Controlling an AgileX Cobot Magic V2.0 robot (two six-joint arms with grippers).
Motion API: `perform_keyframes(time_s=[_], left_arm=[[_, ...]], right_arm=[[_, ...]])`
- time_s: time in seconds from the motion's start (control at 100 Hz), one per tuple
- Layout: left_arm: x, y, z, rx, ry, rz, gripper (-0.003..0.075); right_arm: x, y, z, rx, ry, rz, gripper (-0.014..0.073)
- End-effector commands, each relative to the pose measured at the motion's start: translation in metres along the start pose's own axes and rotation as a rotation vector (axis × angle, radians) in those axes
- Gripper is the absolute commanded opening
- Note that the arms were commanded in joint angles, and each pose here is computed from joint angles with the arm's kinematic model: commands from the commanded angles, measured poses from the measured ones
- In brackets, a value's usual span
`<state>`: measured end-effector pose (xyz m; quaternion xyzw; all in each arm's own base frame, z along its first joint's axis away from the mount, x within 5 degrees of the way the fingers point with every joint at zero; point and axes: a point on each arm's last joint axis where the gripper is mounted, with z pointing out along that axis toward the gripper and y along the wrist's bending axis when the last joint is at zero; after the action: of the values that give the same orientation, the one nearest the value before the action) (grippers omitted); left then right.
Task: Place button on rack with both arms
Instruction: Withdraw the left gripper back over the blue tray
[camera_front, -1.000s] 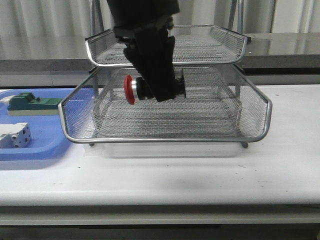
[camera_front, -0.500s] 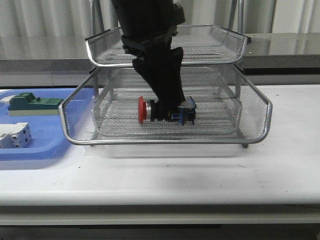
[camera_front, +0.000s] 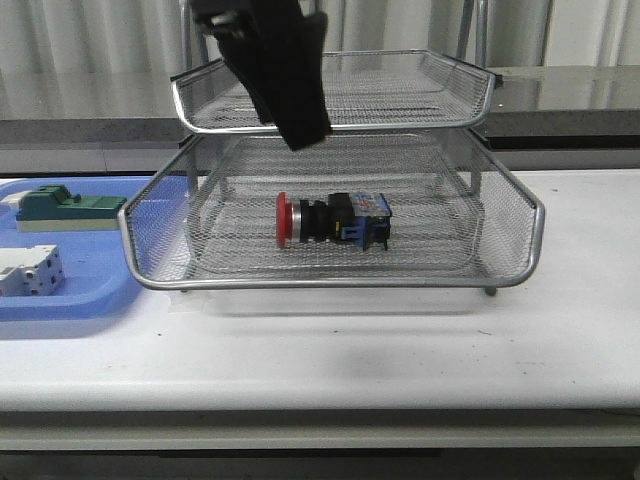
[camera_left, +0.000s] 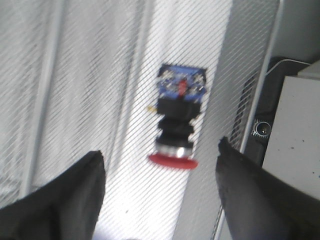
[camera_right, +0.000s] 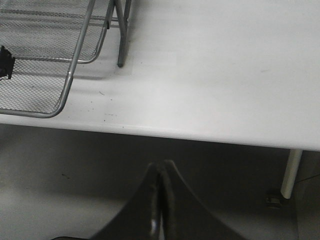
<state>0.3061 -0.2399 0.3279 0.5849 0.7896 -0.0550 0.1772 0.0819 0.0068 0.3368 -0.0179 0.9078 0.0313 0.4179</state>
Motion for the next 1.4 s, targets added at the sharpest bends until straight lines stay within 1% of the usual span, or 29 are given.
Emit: perform_keyframes(time_s=[0.0,0.16,0.24,0.38,0.51,0.58,0.75,0.94,1.06,1.16,1.2,1.23,1.27,1.3,1.34,1.39], left_arm=[[0.010,0.004,-0.047,-0.045,-0.059,-0.063,0.0461],[0.040,0.025,-0.076,-0.115,-0.084,-0.187,0.0460],[0.055,0.030,-0.091,-0.149,-0.099,-0.247,0.0460],[0.085,0.034,-0.113,-0.206,-0.116,-0.348,0.0460],[0.114,0.028,-0.126,-0.277,-0.157,-0.448,0.0460],[0.129,0.022,-0.131,-0.331,-0.206,-0.509,0.0460],[0.163,-0.005,-0.134,-0.458,-0.333,-0.600,0.0460],[0.203,-0.041,-0.123,-0.586,-0.456,-0.713,0.0460],[0.227,-0.063,-0.108,-0.643,-0.519,-0.796,0.0460],[0.242,-0.081,-0.098,-0.691,-0.577,-0.815,0.0460],[0.246,-0.089,-0.096,-0.715,-0.623,-0.815,0.0460],[0.248,-0.093,-0.092,-0.716,-0.640,-0.823,0.0460],[0.251,-0.099,-0.091,-0.739,-0.703,-0.831,0.0460],[0.254,-0.102,-0.087,-0.742,-0.726,-0.842,0.0460],[0.257,-0.107,-0.087,-0.780,-0.785,-0.838,0.0460],[0.261,-0.110,-0.083,-0.808,-0.822,-0.837,0.0460]], right_arm=[[-0.012,0.000,-0.007,0.000,-0.087,0.000,-0.0069],[-0.012,0.000,-0.007,0.000,-0.087,0.000,-0.0069],[-0.012,0.000,-0.007,0.000,-0.087,0.000,-0.0069],[-0.012,0.000,-0.007,0.000,-0.087,0.000,-0.0069],[-0.012,0.000,-0.007,0.000,-0.087,0.000,-0.0069],[-0.012,0.000,-0.007,0.000,-0.087,0.000,-0.0069],[-0.012,0.000,-0.007,0.000,-0.087,0.000,-0.0069],[-0.012,0.000,-0.007,0.000,-0.087,0.000,-0.0069],[-0.012,0.000,-0.007,0.000,-0.087,0.000,-0.0069],[-0.012,0.000,-0.007,0.000,-0.087,0.000,-0.0069],[-0.012,0.000,-0.007,0.000,-0.087,0.000,-0.0069],[-0.012,0.000,-0.007,0.000,-0.087,0.000,-0.0069],[-0.012,0.000,-0.007,0.000,-0.087,0.000,-0.0069],[-0.012,0.000,-0.007,0.000,-0.087,0.000,-0.0069],[-0.012,0.000,-0.007,0.000,-0.087,0.000,-0.0069],[-0.012,0.000,-0.007,0.000,-0.087,0.000,-0.0069]])
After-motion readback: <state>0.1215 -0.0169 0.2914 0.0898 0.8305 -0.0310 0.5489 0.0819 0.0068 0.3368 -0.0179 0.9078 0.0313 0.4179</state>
